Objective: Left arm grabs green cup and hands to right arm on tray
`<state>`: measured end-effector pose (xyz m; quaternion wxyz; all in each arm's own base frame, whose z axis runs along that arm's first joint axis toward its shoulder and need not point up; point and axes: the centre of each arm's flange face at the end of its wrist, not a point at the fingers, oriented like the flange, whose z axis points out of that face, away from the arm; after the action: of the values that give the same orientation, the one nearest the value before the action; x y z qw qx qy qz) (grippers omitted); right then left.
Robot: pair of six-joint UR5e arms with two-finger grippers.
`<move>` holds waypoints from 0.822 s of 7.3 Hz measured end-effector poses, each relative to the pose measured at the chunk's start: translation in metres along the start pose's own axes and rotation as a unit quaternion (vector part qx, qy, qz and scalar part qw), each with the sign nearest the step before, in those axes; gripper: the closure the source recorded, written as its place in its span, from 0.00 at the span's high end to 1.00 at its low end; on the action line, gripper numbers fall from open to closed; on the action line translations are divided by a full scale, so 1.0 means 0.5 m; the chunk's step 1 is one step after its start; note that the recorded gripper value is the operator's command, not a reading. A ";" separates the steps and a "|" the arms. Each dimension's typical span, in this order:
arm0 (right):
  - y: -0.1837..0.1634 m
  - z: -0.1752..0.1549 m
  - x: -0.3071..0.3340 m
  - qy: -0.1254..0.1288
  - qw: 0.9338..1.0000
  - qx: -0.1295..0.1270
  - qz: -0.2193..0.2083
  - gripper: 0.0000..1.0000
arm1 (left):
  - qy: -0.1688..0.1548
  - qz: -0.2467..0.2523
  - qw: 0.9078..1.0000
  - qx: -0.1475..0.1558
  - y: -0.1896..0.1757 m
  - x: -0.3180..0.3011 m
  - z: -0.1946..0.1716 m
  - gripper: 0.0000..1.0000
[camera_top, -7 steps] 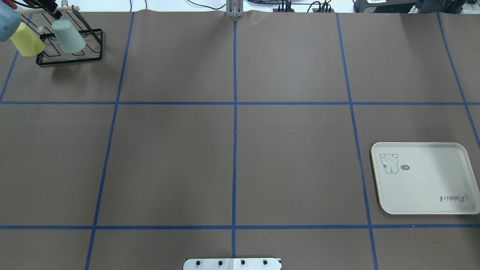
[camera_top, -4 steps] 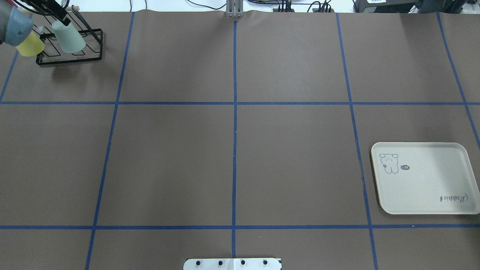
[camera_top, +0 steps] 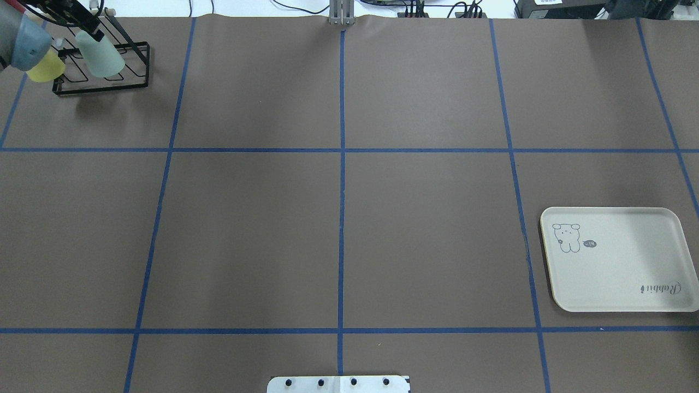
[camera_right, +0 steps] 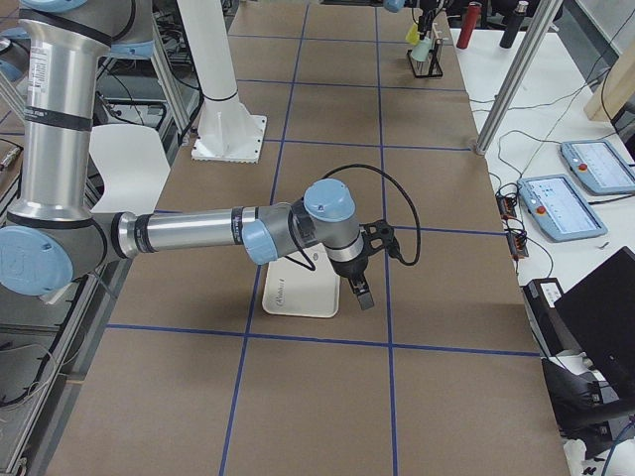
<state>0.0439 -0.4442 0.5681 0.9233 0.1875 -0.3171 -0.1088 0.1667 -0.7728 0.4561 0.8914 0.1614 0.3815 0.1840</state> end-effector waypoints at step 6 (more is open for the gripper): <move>0.001 0.000 0.000 0.000 1.000 0.000 0.000 1.00 | -0.010 -0.005 1.000 -0.003 0.008 0.011 0.055 0.99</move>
<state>0.0439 -0.4438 0.5685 0.9234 0.1871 -0.3171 -0.1087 0.1896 -0.7709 0.4726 0.8964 0.1589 0.3732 0.1789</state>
